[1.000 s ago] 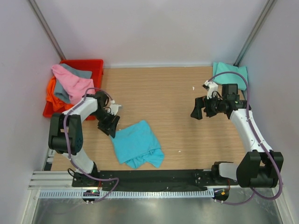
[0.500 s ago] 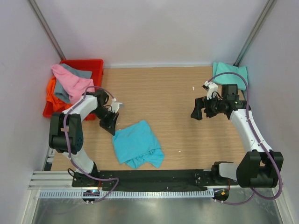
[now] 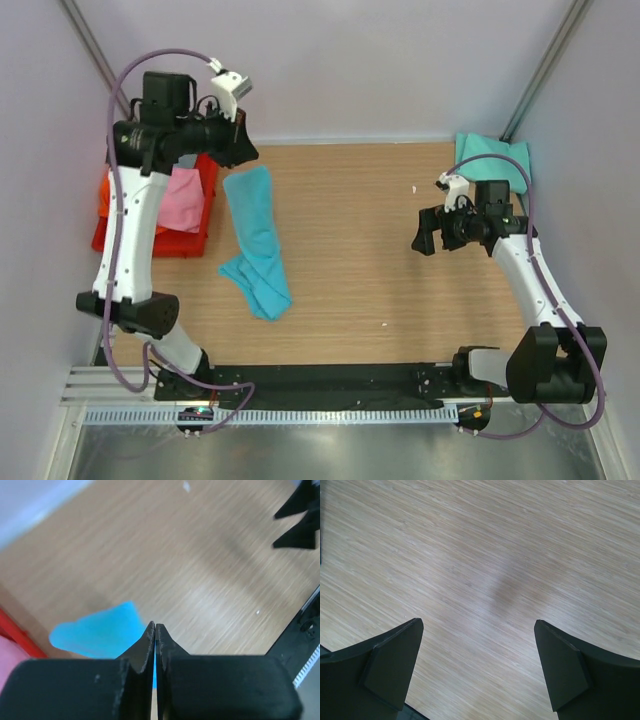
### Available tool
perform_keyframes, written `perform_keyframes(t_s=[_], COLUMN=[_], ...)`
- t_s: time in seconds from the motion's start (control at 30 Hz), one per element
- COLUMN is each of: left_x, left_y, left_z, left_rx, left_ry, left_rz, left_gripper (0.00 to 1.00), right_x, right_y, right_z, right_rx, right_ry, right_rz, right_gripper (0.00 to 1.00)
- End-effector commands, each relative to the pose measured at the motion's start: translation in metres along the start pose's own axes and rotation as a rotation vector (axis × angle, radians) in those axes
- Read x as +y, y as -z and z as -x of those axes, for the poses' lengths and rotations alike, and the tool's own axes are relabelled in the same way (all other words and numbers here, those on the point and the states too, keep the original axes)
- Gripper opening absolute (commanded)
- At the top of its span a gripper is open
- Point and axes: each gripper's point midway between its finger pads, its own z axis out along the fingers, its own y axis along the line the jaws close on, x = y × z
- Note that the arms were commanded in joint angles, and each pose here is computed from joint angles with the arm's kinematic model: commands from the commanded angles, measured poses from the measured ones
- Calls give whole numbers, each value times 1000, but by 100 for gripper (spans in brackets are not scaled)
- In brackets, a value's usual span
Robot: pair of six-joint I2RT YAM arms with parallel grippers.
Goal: Fold and stack the t-shirts
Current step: Flatten the tshirt out
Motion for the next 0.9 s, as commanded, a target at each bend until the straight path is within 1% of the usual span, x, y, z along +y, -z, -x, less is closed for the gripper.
perform_keyframes(t_s=[0.0, 0.07, 0.13, 0.17, 0.2, 0.23, 0.3, 0.33, 0.4, 0.43, 0.47, 0.5, 0.53, 0.57, 0.6, 0.63, 0.67, 0.7, 0.73, 0.8, 0.83, 0.87], left_x=[-50, -63, -73, -87, -91, -106, -113, -127, -132, -127, -119, -109, -85, -76, -65, -41, -30, -20, -1, 9, 24, 34], left_y=[34, 19, -1, -17, -28, -47, -66, -79, -89, -92, -93, -98, -104, -98, -97, -99, -94, -92, -89, -83, -79, -77], left_z=[28, 22, 8, -6, -14, -31, -44, -54, -58, -65, -69, -67, -95, -85, -92, -126, -124, -135, -159, -172, -185, -187], left_rx=[-89, -44, 24, 83, 115, 185, 242, 282, 305, 322, 330, 301, 355, 263, 246, 293, 242, 251, 284, 281, 291, 277], left_ry=[-5, -71, -79, -88, -102, -121, -163, -186, -182, -163, -156, -133, -83, -74, -25, 54, 71, 105, 198, 243, 280, 287], left_rz=[-54, -63, -106, -147, -153, -190, -188, -213, -209, -184, -145, -97, -32, -3, 24, 63, 88, 106, 139, 134, 167, 194], left_gripper=[0, 0, 0, 0, 0, 0, 0, 0, 0, 22, 36, 47, 63, 67, 70, 70, 69, 68, 67, 64, 62, 62], right_x=[-3, -5, -8, -9, -11, -12, -15, -16, -15, -14, -13, -13, -14, -14, -14, -13, -14, -13, -11, -11, -10, -11], right_y=[9, 11, 11, 11, 9, 9, 8, 7, 8, 8, 9, 9, 10, 9, 9, 8, 6, 5, 5, 1, 0, -2], right_z=[15, 15, 15, 14, 13, 12, 11, 9, 9, 9, 7, 6, 6, 4, 4, 1, 1, 1, 2, -2, -3, -5], right_rx=[-70, -70, -68, -65, -60, -56, -47, -44, -42, -40, -30, -26, -27, -26, -28, -27, -33, -32, -34, -15, -9, 1], right_ry=[39, 45, 49, 51, 49, 47, 44, 43, 40, 40, 37, 43, 44, 42, 43, 40, 40, 40, 42, 36, 35, 31], right_rz=[-46, -62, -73, -82, -85, -91, -106, -107, -103, -100, -97, -95, -102, -104, -105, -98, -98, -90, -80, -66, -61, -55], right_gripper=[100, 100, 100, 100, 100, 100, 100, 100, 100, 100, 100, 100, 100, 100, 100, 100, 100, 100, 100, 100, 100, 100])
